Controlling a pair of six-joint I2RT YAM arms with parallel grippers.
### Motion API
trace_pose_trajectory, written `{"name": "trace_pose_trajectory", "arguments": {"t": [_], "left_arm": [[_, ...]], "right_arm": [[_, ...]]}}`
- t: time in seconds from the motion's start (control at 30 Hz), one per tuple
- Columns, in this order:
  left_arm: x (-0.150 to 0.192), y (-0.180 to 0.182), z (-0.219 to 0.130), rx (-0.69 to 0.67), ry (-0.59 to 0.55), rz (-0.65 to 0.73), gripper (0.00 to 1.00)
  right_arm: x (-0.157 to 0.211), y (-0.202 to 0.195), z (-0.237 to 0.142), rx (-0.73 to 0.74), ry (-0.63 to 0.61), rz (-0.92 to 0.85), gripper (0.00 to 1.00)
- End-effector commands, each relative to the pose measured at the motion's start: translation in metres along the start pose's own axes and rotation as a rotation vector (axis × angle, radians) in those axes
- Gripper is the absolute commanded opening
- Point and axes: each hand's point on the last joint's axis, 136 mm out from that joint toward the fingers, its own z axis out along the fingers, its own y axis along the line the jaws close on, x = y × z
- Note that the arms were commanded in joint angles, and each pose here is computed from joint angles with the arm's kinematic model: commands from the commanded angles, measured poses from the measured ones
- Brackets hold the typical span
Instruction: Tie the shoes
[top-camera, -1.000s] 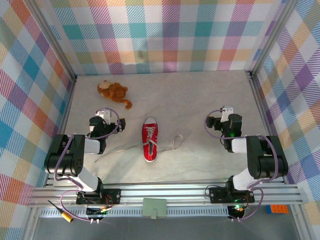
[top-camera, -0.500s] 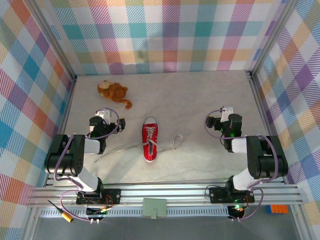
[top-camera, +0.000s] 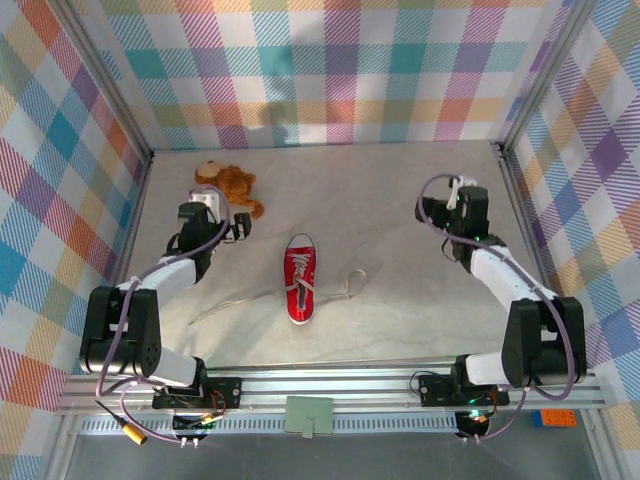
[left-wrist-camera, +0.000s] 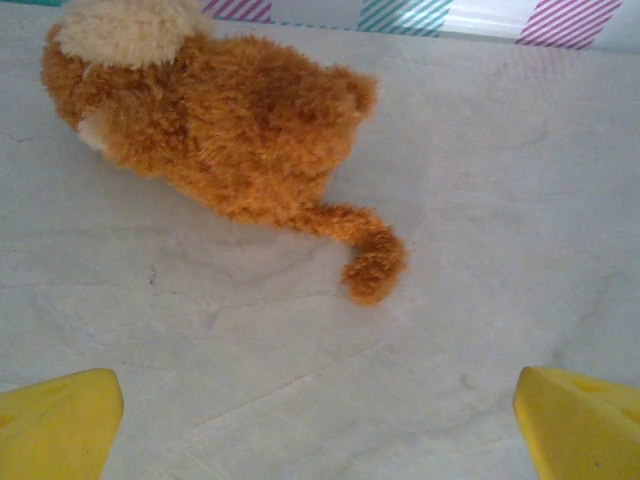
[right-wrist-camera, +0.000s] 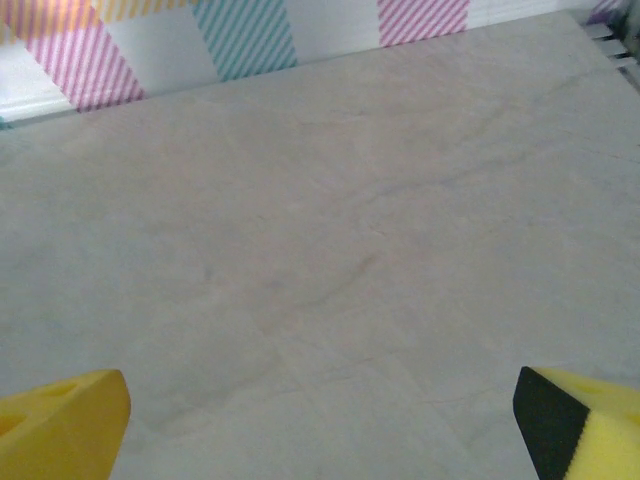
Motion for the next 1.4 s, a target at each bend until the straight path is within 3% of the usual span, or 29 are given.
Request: {"name": "trace_pose_trajectory", "arguments": {"t": [0.0, 0.13, 0.23, 0.37, 0.47, 0.57, 0.77, 0.93, 1.13, 1.23, 1.37], "left_arm": [[0.041, -0.011, -0.019, -0.022, 0.257, -0.083, 0.98], [0.074, -0.043, -0.032, 0.055, 0.413, -0.145, 0.93], [0.103, -0.078, -0.035, 0.162, 0.514, -0.166, 0.84], [0.129, -0.115, -0.045, 0.273, 0.614, -0.193, 0.64], [0.143, -0.136, -0.047, 0.328, 0.628, -0.228, 0.51], [0.155, -0.162, -0.050, 0.375, 0.655, -0.233, 0.42], [0.155, -0.192, -0.057, 0.378, 0.648, -0.178, 0.41], [0.140, -0.166, -0.068, 0.226, 0.623, -0.136, 0.56], [0.114, -0.078, -0.110, -0.231, 0.549, -0.114, 0.75], [0.111, -0.038, -0.137, -0.417, 0.509, -0.160, 0.75], [0.124, -0.013, -0.152, -0.482, 0.527, -0.233, 0.71]], "right_arm": [[0.067, 0.018, -0.001, 0.037, 0.340, -0.009, 0.95], [0.091, 0.080, 0.007, -0.096, 0.411, -0.113, 0.87], [0.118, 0.135, 0.009, -0.261, 0.493, -0.089, 0.74], [0.154, 0.193, 0.003, -0.427, 0.596, -0.092, 0.55], [0.177, 0.216, -0.004, -0.504, 0.651, -0.089, 0.42], [0.188, 0.231, -0.011, -0.570, 0.692, -0.085, 0.35], [0.187, 0.261, -0.029, -0.708, 0.728, -0.149, 0.31], [0.181, 0.260, -0.026, -0.658, 0.736, -0.173, 0.30], [0.162, 0.218, -0.025, -0.367, 0.730, -0.147, 0.39], [0.167, 0.199, -0.028, -0.270, 0.766, -0.155, 0.46], [0.182, 0.180, -0.028, -0.204, 0.820, -0.212, 0.57]]}}
